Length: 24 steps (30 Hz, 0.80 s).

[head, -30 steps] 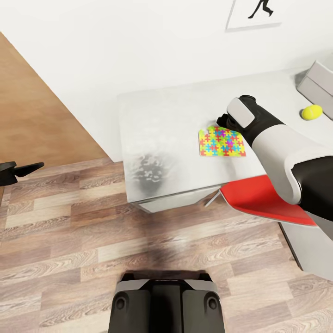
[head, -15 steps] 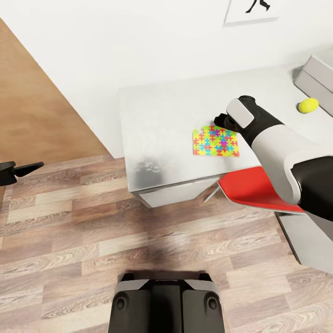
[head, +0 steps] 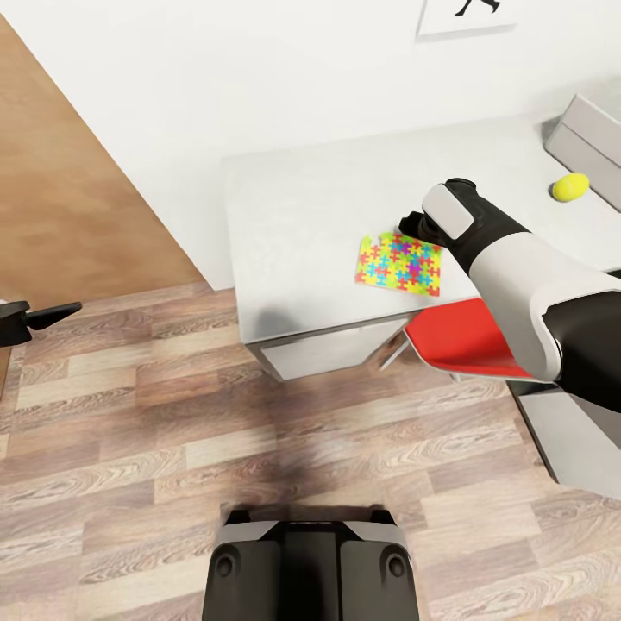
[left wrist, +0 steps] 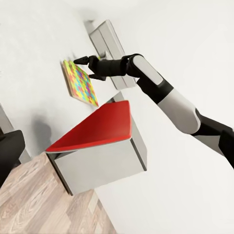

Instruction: Put all the toys in the child's room - the three board games (two on the bed and one on the table), the two jigsaw puzzles on the table, and the tennis ball on the table - inside the toy box on the table in the child's room.

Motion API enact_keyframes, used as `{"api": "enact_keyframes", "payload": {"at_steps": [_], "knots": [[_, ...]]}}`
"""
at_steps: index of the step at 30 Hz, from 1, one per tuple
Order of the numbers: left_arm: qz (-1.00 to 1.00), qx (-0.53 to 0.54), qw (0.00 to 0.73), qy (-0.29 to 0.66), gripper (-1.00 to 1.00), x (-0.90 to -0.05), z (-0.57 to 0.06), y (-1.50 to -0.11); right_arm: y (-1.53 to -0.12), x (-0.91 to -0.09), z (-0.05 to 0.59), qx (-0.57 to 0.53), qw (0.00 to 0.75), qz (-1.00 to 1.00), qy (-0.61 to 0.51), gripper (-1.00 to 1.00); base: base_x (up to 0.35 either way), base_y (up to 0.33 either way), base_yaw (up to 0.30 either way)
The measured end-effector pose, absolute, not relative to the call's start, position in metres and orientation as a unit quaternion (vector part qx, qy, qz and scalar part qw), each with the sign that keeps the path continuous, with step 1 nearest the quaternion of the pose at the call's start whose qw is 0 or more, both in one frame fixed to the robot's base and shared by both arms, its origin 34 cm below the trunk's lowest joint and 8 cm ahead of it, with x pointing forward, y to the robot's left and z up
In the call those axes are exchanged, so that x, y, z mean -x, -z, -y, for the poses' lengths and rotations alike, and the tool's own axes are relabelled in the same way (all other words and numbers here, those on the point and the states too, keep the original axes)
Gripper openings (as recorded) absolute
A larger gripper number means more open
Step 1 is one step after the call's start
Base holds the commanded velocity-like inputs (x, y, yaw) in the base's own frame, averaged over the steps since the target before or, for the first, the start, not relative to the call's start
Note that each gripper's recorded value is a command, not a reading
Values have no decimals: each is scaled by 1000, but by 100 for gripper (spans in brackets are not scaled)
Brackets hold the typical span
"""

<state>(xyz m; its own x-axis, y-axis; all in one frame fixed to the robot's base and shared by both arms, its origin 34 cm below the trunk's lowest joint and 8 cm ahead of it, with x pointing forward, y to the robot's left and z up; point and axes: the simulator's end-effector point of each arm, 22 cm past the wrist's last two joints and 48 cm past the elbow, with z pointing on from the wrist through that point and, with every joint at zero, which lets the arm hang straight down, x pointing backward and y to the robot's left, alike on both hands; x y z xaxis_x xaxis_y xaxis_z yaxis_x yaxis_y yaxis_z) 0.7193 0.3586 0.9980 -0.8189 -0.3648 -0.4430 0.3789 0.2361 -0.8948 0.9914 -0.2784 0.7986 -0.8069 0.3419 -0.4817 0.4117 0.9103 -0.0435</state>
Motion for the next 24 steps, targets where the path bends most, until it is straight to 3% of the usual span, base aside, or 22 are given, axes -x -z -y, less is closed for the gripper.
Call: {"api": "enact_keyframes", "payload": {"at_steps": [24], "knots": [[-726,-5,302,618,100,-719,-359,-999,-800,-990,280,-188,232,-951,80,100,-2,71,0]]}}
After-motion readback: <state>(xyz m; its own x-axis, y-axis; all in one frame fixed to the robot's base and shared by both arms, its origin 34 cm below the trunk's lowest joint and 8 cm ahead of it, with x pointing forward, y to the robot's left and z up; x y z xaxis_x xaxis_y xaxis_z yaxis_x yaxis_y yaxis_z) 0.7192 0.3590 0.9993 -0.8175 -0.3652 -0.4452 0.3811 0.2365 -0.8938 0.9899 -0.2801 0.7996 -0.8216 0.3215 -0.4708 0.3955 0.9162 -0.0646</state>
